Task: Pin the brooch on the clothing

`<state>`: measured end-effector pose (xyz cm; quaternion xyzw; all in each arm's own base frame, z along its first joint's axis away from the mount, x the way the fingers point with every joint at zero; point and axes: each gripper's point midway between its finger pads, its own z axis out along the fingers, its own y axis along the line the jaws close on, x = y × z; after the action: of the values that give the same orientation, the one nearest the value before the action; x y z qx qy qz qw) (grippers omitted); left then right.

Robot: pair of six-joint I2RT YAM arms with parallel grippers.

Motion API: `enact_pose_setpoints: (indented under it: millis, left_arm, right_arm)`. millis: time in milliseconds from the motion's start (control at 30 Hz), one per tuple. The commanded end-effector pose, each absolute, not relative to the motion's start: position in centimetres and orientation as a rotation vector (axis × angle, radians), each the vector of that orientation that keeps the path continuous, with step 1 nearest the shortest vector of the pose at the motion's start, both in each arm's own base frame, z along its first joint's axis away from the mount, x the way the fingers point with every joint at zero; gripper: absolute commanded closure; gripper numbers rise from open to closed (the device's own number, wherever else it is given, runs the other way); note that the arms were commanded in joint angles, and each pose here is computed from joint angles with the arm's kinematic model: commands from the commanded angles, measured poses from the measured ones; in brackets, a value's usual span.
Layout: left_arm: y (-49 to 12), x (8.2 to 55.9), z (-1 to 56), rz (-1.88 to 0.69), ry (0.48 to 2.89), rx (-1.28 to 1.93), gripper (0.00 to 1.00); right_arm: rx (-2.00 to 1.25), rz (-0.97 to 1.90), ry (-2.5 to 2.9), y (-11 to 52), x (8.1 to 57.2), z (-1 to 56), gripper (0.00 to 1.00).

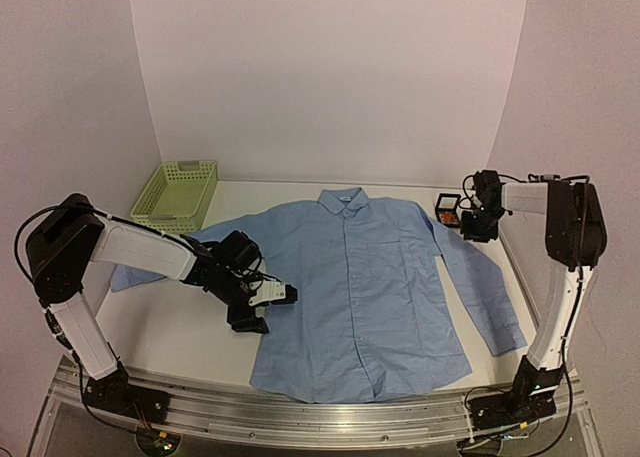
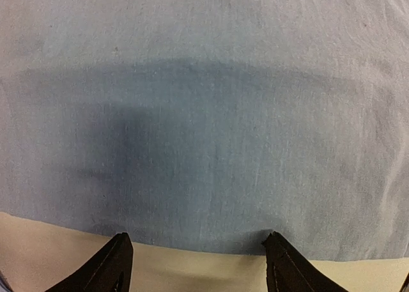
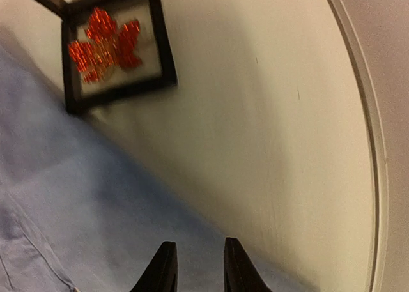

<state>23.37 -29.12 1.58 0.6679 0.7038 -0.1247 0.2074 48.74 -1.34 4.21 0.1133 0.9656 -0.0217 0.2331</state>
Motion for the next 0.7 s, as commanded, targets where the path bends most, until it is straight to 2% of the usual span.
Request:
enact_pose_setpoints:
  millis: [0, 233, 367, 667]
  left_arm:
    - [-29.2, 23.9, 0.8, -0.283, 1.928, 1.873, 0.29]
    - [-27.1, 22.6, -1.1, -0.217, 1.884, 1.975, 0.30]
    - [-26.1, 22.1, -1.8, -0.186, 1.882, 2.008, 0.30]
    - [-25.6, 21.4, -2.3, -0.206, 1.941, 2.001, 0.30]
  right_arm:
    - [0.430, -0.067, 2.625, -1.8, 44.6, 6.9, 0.79]
    - [0.533, -0.066, 2.763, -2.9, 40.7, 1.5, 0.90]
    - [0.571, -0.103, 2.813, -4.3, 40.3, -0.9, 0.92]
    - [0.550, -0.114, 2.786, -5.3, 41.7, -0.1, 0.92]
